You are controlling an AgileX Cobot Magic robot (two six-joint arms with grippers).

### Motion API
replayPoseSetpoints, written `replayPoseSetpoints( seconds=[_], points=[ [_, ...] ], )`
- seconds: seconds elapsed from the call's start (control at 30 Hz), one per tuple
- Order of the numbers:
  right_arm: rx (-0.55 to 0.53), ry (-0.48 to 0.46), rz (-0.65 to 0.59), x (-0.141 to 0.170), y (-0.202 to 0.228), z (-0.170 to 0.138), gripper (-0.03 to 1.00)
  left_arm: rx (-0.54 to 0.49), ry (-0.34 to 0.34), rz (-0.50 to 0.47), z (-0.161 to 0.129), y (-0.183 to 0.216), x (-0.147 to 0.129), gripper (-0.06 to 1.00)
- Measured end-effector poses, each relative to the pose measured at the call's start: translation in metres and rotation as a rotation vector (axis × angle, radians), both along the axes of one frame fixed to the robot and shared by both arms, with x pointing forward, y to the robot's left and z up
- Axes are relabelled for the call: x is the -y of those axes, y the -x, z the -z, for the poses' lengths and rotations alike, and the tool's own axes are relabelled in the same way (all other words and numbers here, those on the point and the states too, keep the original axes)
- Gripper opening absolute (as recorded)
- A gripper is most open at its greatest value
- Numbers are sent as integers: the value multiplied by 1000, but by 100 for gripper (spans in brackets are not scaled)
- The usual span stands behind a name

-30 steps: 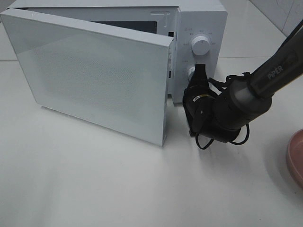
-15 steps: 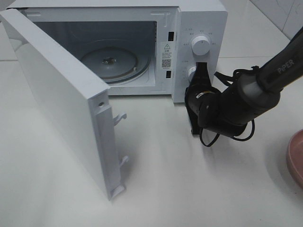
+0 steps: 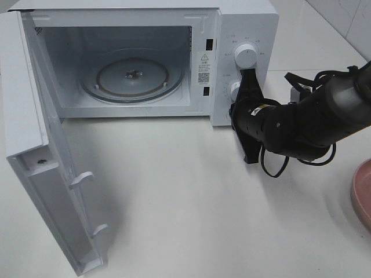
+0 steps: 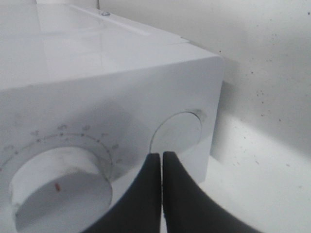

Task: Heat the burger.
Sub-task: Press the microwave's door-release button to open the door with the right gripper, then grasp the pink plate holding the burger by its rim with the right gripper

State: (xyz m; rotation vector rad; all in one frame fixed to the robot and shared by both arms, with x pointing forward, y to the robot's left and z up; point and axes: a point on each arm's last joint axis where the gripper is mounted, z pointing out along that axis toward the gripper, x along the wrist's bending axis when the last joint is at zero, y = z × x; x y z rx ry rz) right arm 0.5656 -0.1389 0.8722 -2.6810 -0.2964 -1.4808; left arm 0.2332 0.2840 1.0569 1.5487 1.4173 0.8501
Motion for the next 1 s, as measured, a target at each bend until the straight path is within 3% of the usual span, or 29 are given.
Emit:
replayPoseSetpoints(
  seconds=[0.23, 0.4, 0.43, 0.57, 0.63, 0.83, 1.0],
  points=[
    [-65, 81, -101, 3, 15, -3, 1, 0, 0, 0, 0, 0, 0, 99],
    [-91, 202, -223, 7, 29, -13, 1, 0, 0, 0, 0, 0, 0, 99],
    [-99, 267, -294, 8, 35, -18, 1, 0, 0, 0, 0, 0, 0, 99],
    [-114, 353, -405, 7, 40, -24, 1, 0, 0, 0, 0, 0, 0, 99],
    [-120, 451, -531, 7, 46, -30, 1, 0, 0, 0, 0, 0, 0, 99],
    [-123, 585, -724, 6, 55, -36, 1, 0, 0, 0, 0, 0, 0, 99],
    [-134, 722, -985, 5, 68, -43, 2, 0, 0, 0, 0, 0, 0, 99]
  ],
)
